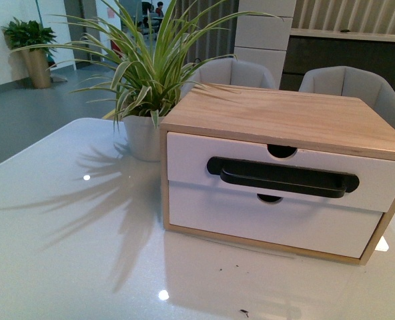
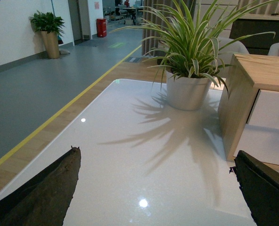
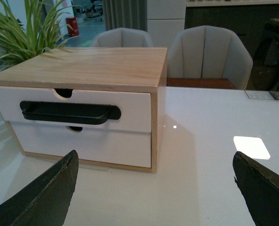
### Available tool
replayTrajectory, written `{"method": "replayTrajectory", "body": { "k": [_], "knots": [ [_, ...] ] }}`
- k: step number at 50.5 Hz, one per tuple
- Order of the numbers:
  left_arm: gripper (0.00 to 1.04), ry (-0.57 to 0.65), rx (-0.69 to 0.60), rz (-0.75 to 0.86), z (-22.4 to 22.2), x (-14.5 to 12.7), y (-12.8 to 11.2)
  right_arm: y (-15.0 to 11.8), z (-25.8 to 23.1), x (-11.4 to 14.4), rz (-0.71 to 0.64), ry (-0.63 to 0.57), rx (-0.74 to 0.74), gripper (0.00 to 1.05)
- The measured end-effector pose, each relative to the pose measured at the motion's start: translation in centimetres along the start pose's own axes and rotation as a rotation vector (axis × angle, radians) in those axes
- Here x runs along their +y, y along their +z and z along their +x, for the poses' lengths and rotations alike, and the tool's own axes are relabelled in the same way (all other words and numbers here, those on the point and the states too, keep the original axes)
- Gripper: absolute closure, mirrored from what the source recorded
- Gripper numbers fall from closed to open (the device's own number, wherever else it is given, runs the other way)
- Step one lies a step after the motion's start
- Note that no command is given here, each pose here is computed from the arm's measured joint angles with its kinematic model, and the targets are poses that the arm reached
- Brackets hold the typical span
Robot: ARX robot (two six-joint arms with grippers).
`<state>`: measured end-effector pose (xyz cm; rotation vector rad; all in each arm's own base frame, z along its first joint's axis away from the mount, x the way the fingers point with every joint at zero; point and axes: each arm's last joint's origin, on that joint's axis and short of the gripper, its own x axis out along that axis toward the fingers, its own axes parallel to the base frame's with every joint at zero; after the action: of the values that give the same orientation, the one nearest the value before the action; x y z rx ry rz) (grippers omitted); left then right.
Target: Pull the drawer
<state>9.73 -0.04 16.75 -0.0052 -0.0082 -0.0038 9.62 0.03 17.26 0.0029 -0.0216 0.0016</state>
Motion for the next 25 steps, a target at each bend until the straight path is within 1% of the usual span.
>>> {"method": "replayTrajectory", "body": {
  "k": [25],
  "knots": [
    [0.07, 0.0, 0.0, 0.0, 0.0, 0.0, 0.0, 0.0, 0.0, 0.0, 0.0, 0.0, 0.0, 0.09]
  ]
}}
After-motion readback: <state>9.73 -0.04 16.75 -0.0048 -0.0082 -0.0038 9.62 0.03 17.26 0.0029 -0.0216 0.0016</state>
